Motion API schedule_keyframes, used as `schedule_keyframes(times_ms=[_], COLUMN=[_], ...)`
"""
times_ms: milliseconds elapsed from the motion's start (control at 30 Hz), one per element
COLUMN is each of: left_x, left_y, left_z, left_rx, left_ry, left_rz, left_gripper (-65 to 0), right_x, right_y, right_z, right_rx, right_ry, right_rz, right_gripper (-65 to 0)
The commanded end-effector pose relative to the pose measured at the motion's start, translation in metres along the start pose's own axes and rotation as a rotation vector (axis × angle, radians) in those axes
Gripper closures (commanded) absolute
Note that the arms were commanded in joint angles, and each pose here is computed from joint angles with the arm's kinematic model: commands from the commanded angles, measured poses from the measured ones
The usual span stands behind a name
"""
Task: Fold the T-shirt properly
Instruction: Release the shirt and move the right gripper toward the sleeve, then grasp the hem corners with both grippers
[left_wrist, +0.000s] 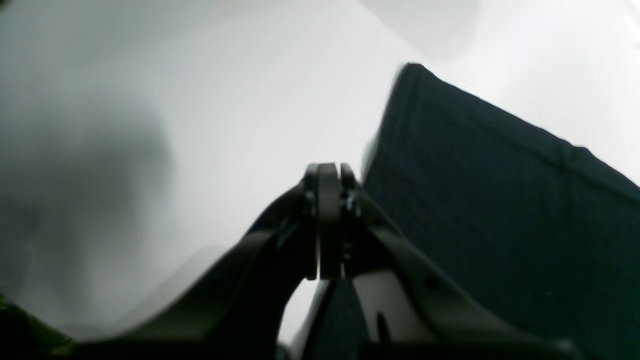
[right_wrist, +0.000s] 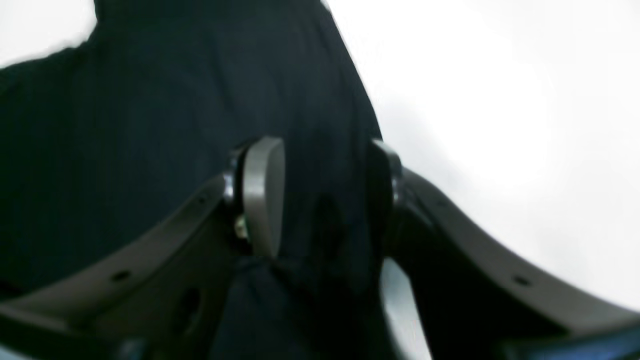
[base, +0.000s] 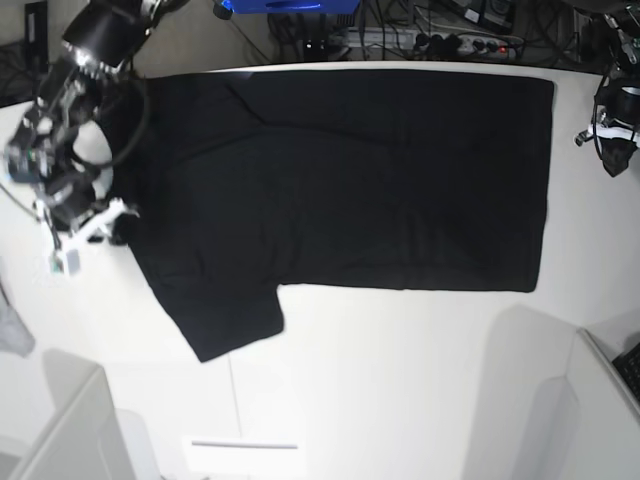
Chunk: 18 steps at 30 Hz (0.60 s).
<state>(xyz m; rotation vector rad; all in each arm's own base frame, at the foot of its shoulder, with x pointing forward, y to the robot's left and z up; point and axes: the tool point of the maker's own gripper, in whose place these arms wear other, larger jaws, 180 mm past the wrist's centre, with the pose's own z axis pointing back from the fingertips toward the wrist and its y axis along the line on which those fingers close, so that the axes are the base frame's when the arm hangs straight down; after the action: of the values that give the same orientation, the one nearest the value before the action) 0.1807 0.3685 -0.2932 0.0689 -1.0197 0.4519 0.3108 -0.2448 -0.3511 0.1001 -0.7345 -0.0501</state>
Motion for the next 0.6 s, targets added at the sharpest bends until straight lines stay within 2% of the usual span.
schedule_keyframes(times_ms=[0, 167, 300, 467, 567], left_x=[0.015, 0.017, 0.013, 0.009, 0.008], left_y=[-0.002, 0.002, 0.009, 0.025, 0.027], left_z=[0.002, 0.004, 0.003, 0.004, 0.005], left_rx=[-0.011, -0.004, 0.037, 0.13, 0.138], left_ry=[-0.046, -0.043, -0.022, 0.008, 0.014], left_rz=[-0.026, -0.04, -0.083, -0.173, -0.181], left_gripper=[0.0, 0.0, 0.0, 0.0, 0.0], right_x=[0.024, 0.06, 0.079, 0.093, 0.1], right_y=[0.002, 0.016, 0.023, 0.027, 0.023], right_z=[-0.004, -0.047, -0.078, -0.114, -0.13], right_rx=[0.004, 0.016, 0.063, 0.127, 0.15], right_ry=[-0.049, -0.06, -0.031, -0.005, 0.001], right_rz=[0.021, 0.084, 0.105, 0.031, -0.029], right_gripper=[-24.8, -25.7, -32.7, -33.5, -33.5])
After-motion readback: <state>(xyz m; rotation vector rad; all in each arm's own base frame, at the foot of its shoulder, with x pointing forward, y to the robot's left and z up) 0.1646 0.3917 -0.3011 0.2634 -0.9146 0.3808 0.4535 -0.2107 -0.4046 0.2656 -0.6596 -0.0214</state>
